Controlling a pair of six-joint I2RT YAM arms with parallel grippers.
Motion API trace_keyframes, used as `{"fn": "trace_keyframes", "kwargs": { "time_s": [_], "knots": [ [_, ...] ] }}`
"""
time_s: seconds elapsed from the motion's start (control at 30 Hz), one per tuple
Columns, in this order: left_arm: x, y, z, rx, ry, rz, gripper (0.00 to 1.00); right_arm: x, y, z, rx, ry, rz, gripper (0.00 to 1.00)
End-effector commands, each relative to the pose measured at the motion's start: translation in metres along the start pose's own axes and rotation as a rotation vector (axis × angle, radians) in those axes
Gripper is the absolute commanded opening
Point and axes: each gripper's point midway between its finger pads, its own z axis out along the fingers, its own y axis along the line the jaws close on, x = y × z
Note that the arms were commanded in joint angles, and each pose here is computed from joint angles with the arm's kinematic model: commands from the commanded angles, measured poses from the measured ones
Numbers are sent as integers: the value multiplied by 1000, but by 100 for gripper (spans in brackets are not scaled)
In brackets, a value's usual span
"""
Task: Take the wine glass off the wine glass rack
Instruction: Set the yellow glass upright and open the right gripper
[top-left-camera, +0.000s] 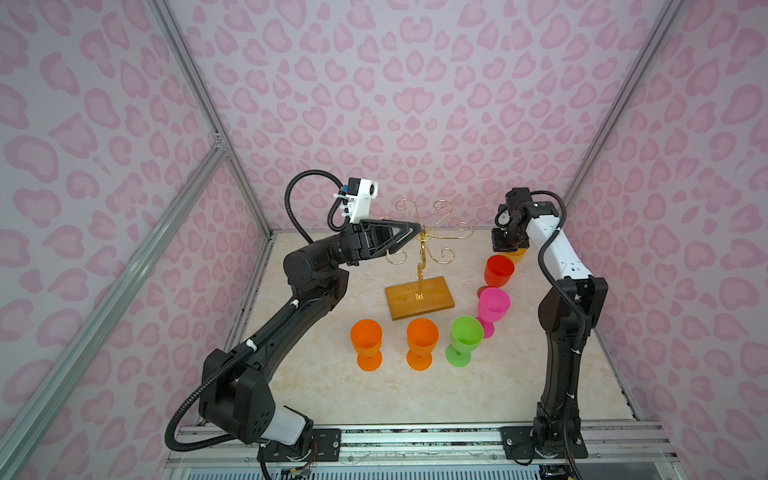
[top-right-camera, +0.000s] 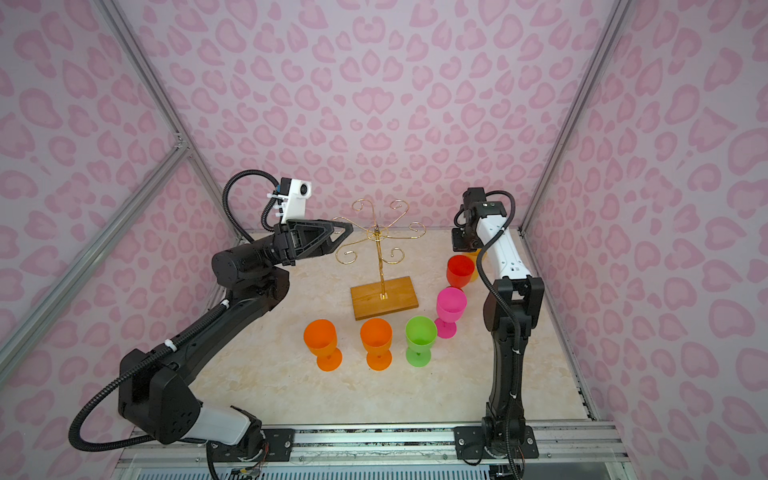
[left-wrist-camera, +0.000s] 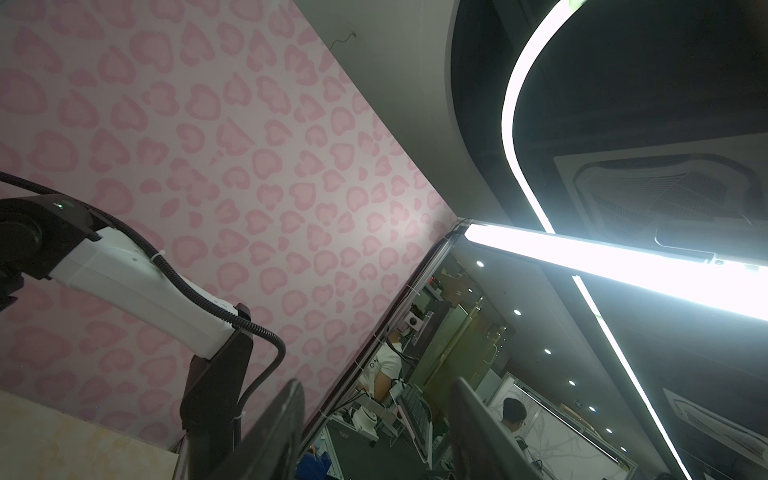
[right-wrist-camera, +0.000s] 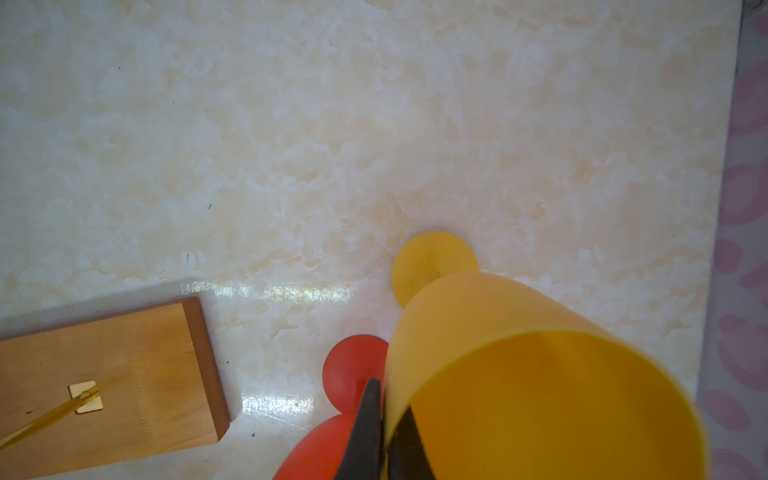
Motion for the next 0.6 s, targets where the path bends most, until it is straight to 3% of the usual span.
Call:
{"fn": "trace_keyframes", "kwargs": {
  "time_s": [0.0, 0.4, 0.57],
  "knots": [
    [2, -7, 1, 13, 18, 44, 57, 3, 1, 5, 1, 21, 1, 7],
    [6, -6, 1, 3, 29, 49, 57, -4, 2, -11, -7, -13, 3, 25],
    [7, -4, 0, 0, 28, 50, 57, -4, 3, -16, -20, -17, 0, 28]
  ]
}}
